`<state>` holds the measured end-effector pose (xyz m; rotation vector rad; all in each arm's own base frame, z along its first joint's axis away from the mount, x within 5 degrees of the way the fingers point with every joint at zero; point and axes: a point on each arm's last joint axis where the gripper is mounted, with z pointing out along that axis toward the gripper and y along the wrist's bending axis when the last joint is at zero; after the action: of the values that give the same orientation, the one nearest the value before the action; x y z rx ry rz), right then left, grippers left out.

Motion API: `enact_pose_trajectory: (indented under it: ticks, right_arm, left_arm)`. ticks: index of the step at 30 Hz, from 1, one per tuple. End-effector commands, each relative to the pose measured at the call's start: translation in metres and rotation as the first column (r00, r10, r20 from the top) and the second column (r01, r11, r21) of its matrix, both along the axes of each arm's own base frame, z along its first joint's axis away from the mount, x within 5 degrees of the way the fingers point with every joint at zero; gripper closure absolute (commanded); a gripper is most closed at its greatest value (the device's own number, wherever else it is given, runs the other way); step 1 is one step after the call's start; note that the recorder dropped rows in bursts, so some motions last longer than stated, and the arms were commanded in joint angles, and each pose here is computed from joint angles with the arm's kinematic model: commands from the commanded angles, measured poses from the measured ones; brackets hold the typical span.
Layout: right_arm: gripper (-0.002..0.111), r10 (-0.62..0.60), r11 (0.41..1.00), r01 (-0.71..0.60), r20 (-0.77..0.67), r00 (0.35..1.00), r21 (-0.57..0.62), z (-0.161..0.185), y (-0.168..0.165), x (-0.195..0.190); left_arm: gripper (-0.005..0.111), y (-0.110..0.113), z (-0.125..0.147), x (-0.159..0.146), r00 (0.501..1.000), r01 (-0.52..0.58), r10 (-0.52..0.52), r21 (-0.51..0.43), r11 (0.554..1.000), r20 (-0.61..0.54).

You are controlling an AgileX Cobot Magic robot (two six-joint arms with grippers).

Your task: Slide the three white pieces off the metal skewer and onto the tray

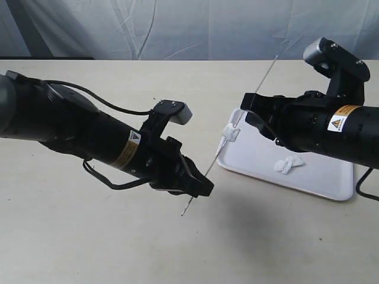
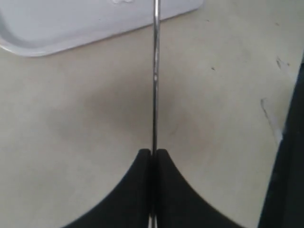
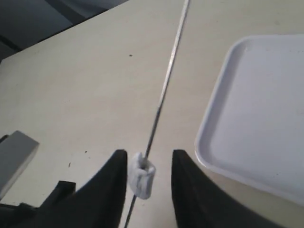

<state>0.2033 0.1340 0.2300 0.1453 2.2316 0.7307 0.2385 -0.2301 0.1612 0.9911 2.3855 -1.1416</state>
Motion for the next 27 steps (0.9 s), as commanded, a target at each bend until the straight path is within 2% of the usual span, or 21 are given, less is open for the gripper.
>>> enact_pose_trajectory:
  ticks: [1,3,7,9,17,27]
  right_arm:
    - [0.06,0.039,0.999,-0.039,0.02,0.999,0.011,0.015,0.0,-0.012]
    - [0.056,0.043,0.999,-0.043,0.019,0.999,0.016,0.019,-0.002,-0.016]
    - [0.061,0.051,0.998,-0.052,0.021,0.998,0.023,0.026,-0.006,-0.023]
    - [0.064,0.051,0.998,-0.052,0.035,0.998,0.033,0.03,-0.008,-0.025]
    - [0.065,0.045,0.997,-0.048,0.056,0.997,0.054,0.036,-0.009,-0.028]
    - [0.065,0.031,0.994,-0.037,0.069,0.997,0.099,0.039,-0.007,-0.027]
  left_arm:
    - [0.107,-0.003,0.003,-0.004,0.998,0.024,-0.028,-0.065,0.998,-0.06]
    - [0.107,-0.003,0.009,0.0,0.998,0.021,-0.028,-0.099,0.995,-0.064]
    - [0.107,-0.004,0.028,0.006,0.99,0.027,-0.06,-0.246,0.969,-0.127]
    - [0.107,-0.005,0.035,0.007,0.986,0.037,-0.081,-0.291,0.956,-0.143]
    - [0.107,-0.006,0.04,0.003,0.976,0.066,-0.131,-0.336,0.94,-0.176]
    - [0.107,-0.006,0.04,0.001,0.97,0.071,-0.142,-0.335,0.94,-0.195]
